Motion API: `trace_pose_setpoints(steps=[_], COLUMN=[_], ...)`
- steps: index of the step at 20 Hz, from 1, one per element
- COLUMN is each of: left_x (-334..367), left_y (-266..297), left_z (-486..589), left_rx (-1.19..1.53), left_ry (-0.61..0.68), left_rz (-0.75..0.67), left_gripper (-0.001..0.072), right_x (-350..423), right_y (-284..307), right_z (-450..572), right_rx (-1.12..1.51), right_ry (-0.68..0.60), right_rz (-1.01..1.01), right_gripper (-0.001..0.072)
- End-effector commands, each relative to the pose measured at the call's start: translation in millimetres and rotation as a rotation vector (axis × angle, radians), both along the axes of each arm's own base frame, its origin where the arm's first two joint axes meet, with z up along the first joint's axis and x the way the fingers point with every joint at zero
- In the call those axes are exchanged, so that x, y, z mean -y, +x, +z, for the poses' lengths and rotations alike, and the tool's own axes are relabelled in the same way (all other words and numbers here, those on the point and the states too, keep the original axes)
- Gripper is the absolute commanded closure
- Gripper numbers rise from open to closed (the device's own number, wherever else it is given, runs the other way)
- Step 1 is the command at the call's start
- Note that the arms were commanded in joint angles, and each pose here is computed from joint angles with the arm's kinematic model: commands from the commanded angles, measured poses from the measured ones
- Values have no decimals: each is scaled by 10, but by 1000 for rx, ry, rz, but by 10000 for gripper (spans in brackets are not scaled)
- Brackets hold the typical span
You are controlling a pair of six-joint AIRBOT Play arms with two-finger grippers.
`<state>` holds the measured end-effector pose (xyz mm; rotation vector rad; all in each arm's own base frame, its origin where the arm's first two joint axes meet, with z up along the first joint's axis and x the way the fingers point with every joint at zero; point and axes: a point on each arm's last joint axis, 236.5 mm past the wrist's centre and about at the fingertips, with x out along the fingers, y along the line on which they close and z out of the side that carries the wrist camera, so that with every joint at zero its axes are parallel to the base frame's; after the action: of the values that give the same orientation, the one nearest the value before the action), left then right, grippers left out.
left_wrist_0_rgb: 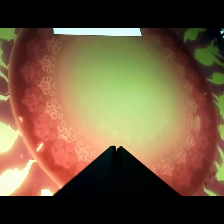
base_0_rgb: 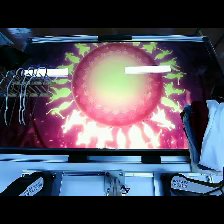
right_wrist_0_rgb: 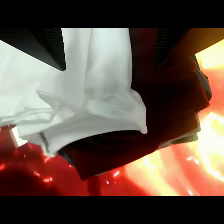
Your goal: Fold the shirts.
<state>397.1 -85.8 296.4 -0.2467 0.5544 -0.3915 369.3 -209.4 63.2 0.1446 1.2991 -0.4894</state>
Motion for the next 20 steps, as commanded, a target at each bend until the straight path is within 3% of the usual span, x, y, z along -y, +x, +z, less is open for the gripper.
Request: trace_pose_setpoints(steps=[1,6,11,14,15,16,17,18,20], left_x=[0,1,8,23,22,23,23,22,21], left_y=[-5,-5,-6,-10,-9,-10,-11,-10,-8], left_z=[2,3,7,14,14,14,16,16,15], left_rx=[-1,-1,0,0,0,0,0,0,1], left_ry=[1,0,-3,-10,-10,-10,-10,-10,-10], left_rz=[-1,-1,-3,-7,-6,-7,-7,-6,-6], left_gripper=[679,679,679,680,679,679,679,679,679], right_x=[-3,160,167,73,-1,-48,-80,-101,-97], right_y=[-186,-274,-215,-248,-231,-218,-203,-180,-133], right_z=[-206,-167,-176,-411,-520,-596,-636,-631,-515], right_rx=[-112,-153,-122,-184,-199,-211,-211,-198,-163], right_ry=[20,-53,-52,15,56,82,100,109,87], right_rz=[-18,-15,-42,-59,-57,-56,-62,-70,-52], right_gripper=[43,43,44,46,112,285,517,627,659])
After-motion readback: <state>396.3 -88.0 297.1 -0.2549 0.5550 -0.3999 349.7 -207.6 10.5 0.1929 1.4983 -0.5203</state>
